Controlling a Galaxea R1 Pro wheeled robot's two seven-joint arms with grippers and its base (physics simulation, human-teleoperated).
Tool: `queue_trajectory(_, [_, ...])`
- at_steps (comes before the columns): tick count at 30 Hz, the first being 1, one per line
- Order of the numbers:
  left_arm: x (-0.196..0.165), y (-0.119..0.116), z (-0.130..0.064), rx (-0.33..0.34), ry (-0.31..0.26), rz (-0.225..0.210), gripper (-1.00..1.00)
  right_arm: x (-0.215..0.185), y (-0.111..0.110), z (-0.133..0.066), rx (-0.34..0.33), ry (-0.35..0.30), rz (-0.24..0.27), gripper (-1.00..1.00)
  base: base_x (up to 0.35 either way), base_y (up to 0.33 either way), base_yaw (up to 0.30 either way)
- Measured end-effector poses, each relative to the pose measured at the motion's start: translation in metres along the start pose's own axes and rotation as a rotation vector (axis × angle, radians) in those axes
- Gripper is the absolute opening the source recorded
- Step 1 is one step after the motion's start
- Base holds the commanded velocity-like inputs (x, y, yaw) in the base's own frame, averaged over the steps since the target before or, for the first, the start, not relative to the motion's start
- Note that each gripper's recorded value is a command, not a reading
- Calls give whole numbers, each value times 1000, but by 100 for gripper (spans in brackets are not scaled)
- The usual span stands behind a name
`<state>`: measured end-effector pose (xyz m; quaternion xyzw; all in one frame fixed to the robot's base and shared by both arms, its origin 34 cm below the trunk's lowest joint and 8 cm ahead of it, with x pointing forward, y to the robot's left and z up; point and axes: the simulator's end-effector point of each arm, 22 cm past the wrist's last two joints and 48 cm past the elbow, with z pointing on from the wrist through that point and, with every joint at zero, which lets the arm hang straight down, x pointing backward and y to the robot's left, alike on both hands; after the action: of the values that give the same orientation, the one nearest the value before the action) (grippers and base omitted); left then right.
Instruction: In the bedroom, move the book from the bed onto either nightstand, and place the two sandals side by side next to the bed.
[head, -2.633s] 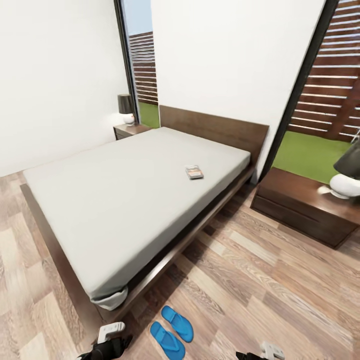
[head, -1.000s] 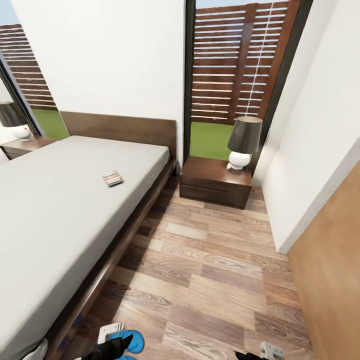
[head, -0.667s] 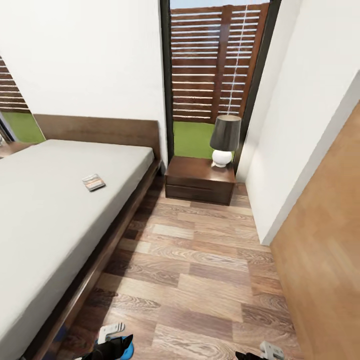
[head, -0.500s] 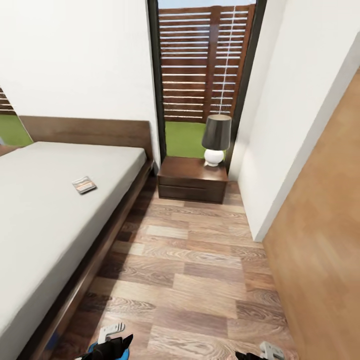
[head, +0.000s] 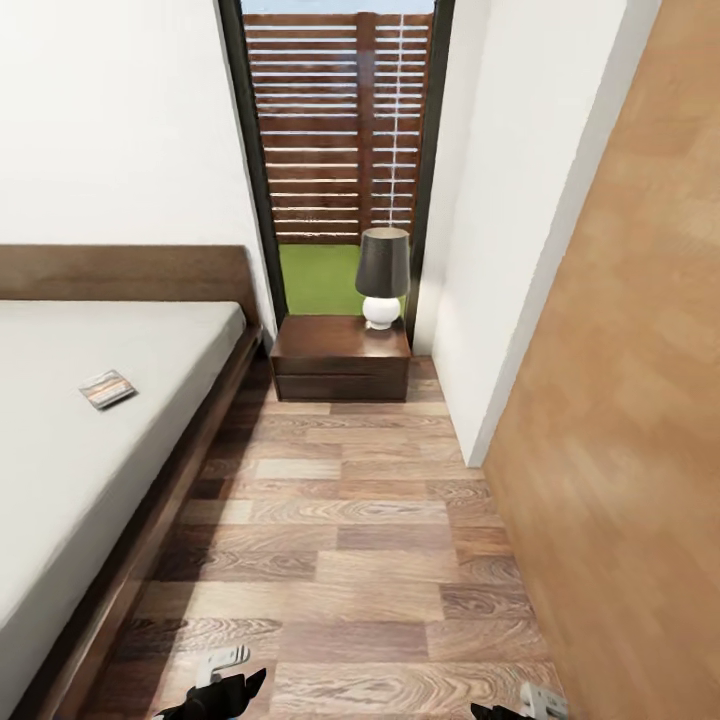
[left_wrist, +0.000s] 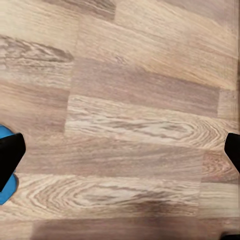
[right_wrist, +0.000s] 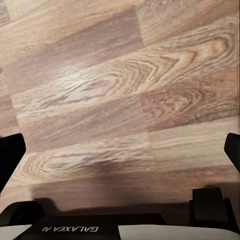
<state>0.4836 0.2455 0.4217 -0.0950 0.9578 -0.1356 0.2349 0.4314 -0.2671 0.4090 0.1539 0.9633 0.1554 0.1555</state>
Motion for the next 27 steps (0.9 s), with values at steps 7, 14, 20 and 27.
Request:
queue_trajectory(7, [0,0,0,0,0,0,100,0,0,0,0,1,0,100,0,0,-52])
queue_trajectory(14, [0,0,0,0,0,0,100,0,0,0,0,0,0,100,0,0,-2])
queue_trajectory(20, [-2,-1,-1,1,-4,1,100,-1,1,-1,-3,-3,-2,100,0,0,0])
queue_trajectory(27, [-7,-2,-2,4,-15,3,100,-6,3,-2,-7,-13,-5,100,0,0,0])
